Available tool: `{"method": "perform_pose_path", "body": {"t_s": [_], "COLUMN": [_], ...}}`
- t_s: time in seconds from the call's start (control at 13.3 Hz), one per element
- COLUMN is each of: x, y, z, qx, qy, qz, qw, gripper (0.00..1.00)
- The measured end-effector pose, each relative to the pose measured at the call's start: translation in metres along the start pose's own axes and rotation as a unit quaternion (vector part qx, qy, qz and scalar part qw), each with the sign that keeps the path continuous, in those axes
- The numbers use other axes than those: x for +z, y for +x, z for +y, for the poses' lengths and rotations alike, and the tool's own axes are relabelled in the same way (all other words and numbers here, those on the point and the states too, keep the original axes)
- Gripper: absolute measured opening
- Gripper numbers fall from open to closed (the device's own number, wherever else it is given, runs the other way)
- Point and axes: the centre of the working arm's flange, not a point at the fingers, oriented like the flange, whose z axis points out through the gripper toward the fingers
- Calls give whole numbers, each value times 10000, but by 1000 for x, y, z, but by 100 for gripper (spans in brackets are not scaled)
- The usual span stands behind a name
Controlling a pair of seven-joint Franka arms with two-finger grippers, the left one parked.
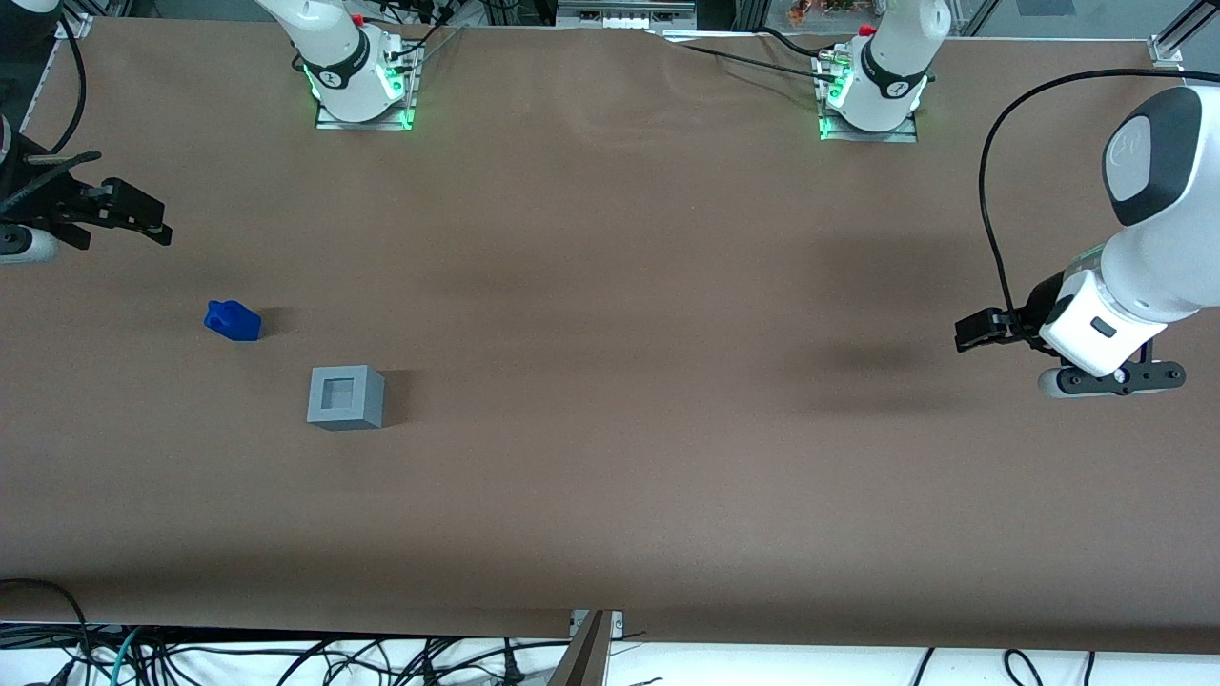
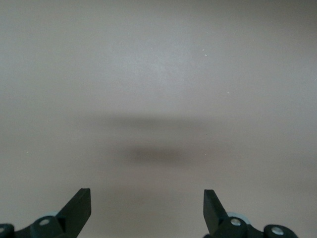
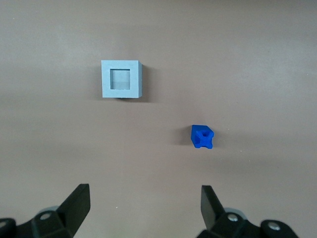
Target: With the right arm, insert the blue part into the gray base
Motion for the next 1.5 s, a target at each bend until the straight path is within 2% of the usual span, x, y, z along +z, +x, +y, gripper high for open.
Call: {"method": "perform_pose_path", "body": {"t_s": [1.5], "x": [7], "y": [1], "z": [1], "qx": [6], "qy": [8], "qz": [-78], "qw": [10000], "gripper": [99]}}
